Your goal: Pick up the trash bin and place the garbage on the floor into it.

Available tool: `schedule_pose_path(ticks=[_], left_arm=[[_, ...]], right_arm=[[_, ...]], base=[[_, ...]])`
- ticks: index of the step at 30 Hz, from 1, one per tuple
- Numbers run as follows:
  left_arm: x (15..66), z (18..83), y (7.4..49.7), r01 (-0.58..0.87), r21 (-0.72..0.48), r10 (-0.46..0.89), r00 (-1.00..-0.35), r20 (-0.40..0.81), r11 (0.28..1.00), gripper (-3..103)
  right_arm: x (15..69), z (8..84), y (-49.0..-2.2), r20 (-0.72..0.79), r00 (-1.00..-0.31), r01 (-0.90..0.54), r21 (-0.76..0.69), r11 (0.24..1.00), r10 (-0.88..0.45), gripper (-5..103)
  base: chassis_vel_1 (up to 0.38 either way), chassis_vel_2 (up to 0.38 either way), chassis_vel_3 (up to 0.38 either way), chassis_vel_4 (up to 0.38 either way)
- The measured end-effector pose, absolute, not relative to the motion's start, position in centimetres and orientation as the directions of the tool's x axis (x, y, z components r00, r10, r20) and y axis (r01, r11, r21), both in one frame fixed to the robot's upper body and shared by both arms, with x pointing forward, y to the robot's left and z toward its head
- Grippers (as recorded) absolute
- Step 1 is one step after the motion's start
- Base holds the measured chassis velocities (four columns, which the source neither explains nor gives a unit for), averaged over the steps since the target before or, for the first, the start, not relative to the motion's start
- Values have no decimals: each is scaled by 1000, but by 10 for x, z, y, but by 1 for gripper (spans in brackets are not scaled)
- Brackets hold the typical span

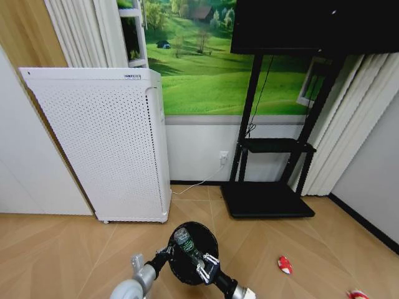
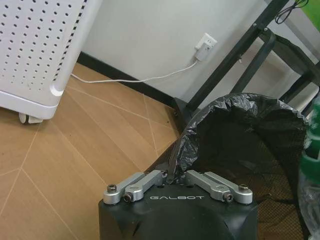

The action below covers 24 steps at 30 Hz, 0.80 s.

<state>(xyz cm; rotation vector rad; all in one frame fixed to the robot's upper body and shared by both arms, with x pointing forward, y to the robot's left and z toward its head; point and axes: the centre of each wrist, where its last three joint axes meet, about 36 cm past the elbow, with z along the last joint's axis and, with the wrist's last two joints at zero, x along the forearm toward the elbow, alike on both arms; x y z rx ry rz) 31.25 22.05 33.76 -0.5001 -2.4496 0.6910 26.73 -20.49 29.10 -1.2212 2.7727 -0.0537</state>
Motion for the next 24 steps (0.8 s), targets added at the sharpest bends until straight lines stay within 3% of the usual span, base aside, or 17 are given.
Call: schedule_pose_path(ticks=[6, 8, 9, 14, 17, 18, 24], left_arm=[[313, 337, 216, 113, -623, 453, -786, 420, 774, 3], [316, 344, 212, 16, -675, 423, -790, 444, 738, 3], [316, 344, 212, 16, -675, 423, -790, 444, 738, 3], [320, 349, 215, -71, -673, 367, -794, 485, 736, 3], [321, 349, 216, -89, -663, 349, -794, 497, 743, 3], [322, 349, 218, -107, -652, 330, -794, 511, 751, 3], [331, 352, 233, -195, -572, 212, -796, 567, 797, 3]], right_arm=[[267, 291, -202, -97, -672, -731, -70, 679, -734, 54], [268, 292, -201, -108, -670, -733, -63, 678, -734, 71], [268, 292, -201, -108, -670, -733, -63, 678, -734, 71], [269, 287, -195, -149, -677, -725, -35, 688, -721, 91], [269, 287, -192, -168, -684, -718, -13, 696, -709, 91], [269, 288, -190, -184, -693, -710, 6, 704, -697, 99], [277, 304, -188, -241, -735, -659, 28, 752, -635, 100]], base=[[0, 0, 0, 0], [0, 0, 0, 0], [0, 0, 0, 0], [0, 0, 0, 0], [0, 0, 0, 0], [0, 0, 0, 0], [0, 0, 0, 0]])
